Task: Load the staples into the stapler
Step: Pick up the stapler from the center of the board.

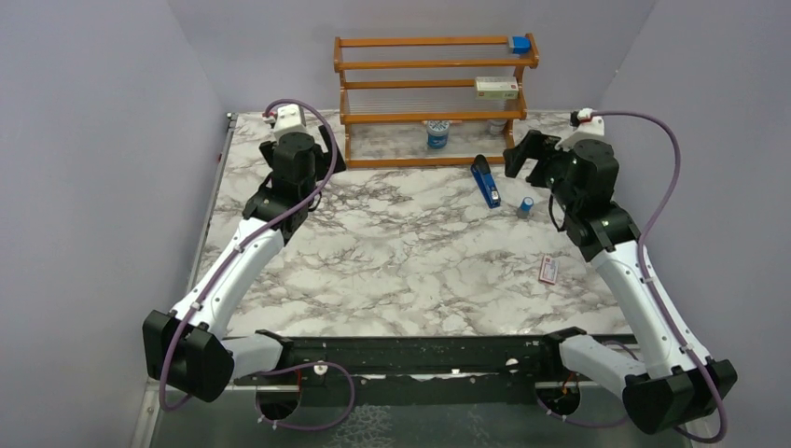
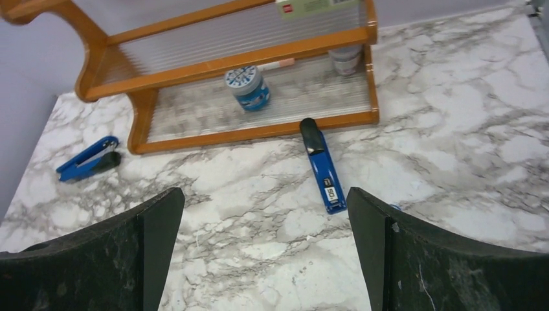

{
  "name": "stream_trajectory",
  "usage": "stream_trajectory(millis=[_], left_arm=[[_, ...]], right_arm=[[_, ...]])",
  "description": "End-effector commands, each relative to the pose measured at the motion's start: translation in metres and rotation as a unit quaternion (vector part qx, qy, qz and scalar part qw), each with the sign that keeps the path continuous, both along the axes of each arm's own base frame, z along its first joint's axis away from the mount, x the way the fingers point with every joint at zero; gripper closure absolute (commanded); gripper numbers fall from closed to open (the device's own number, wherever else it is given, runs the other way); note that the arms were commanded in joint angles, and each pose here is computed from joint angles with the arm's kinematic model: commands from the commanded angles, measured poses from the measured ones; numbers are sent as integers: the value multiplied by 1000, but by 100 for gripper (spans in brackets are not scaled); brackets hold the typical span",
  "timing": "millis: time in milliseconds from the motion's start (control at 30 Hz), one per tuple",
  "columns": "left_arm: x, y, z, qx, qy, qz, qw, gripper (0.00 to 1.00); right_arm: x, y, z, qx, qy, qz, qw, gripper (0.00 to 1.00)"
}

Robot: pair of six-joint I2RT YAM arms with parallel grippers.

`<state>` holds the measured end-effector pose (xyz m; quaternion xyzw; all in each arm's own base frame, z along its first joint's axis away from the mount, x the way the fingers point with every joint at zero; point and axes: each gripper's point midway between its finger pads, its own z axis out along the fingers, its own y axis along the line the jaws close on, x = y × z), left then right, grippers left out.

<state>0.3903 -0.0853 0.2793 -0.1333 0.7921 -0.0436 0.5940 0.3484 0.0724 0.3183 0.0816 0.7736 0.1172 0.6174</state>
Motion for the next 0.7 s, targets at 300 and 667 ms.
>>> stream_trajectory(millis=[300,667], left_arm=[[7,-23,-25,37,3,-94,995,1],[8,-33,-65,56,39,-129,989,1]], right_arm=[[45,53,-90,-24,150,137,979,0],[114,39,-173,-151,216,129,956,23]])
